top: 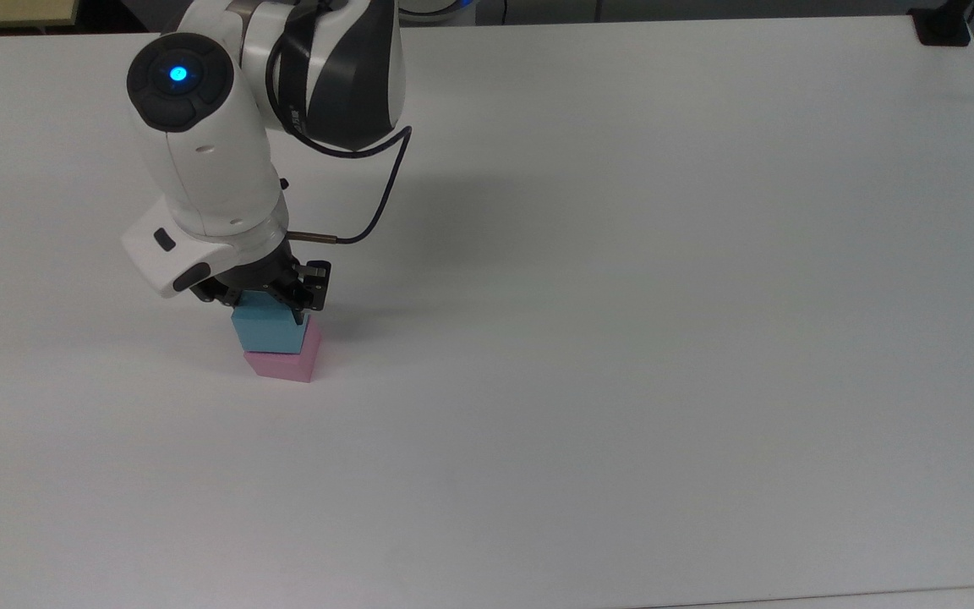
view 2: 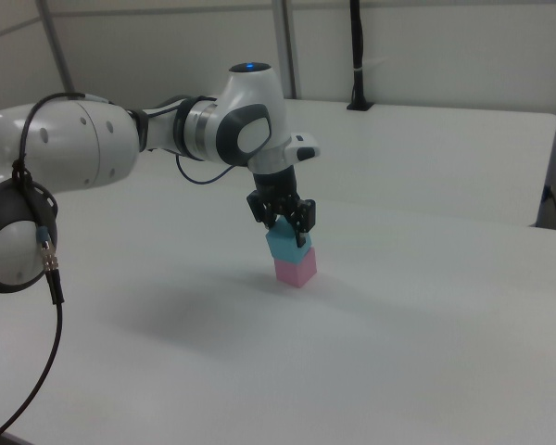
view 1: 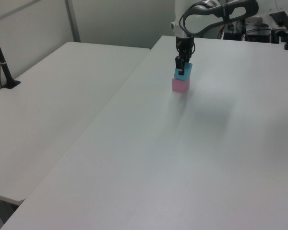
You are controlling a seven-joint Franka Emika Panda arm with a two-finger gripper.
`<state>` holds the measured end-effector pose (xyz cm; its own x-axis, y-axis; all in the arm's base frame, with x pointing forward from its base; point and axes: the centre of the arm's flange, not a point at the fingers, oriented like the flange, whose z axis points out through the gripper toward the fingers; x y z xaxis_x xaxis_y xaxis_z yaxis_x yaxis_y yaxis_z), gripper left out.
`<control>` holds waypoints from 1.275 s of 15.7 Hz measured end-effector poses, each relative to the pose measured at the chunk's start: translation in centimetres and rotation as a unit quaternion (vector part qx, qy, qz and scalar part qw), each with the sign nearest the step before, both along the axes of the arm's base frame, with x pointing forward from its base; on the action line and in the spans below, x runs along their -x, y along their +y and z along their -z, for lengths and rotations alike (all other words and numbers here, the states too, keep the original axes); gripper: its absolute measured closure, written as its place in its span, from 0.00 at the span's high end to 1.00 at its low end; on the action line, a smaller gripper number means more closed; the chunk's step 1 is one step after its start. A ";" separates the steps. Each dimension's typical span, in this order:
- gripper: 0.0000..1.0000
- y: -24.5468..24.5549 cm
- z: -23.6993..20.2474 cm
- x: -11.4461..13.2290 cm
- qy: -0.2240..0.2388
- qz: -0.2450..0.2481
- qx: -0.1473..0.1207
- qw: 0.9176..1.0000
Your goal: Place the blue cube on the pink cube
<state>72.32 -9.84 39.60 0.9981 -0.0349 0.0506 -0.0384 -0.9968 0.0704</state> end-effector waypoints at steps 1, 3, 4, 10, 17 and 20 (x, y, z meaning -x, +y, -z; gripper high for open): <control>0.67 0.0 0.0 0.0 0.000 0.000 0.000 1.000; 0.84 0.1 0.2 0.0 0.001 0.000 0.000 1.000; 0.94 0.2 0.2 0.0 0.001 0.000 0.000 1.000; 1.00 0.2 -7.1 1.4 -0.038 0.014 -0.001 0.999; 1.00 3.1 -21.5 15.9 0.009 0.005 -0.030 1.000; 1.00 5.4 -22.1 18.4 0.025 0.000 -0.033 0.999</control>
<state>53.91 -4.42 61.71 0.9993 -0.0361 -0.0011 -0.0361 -0.9993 0.0068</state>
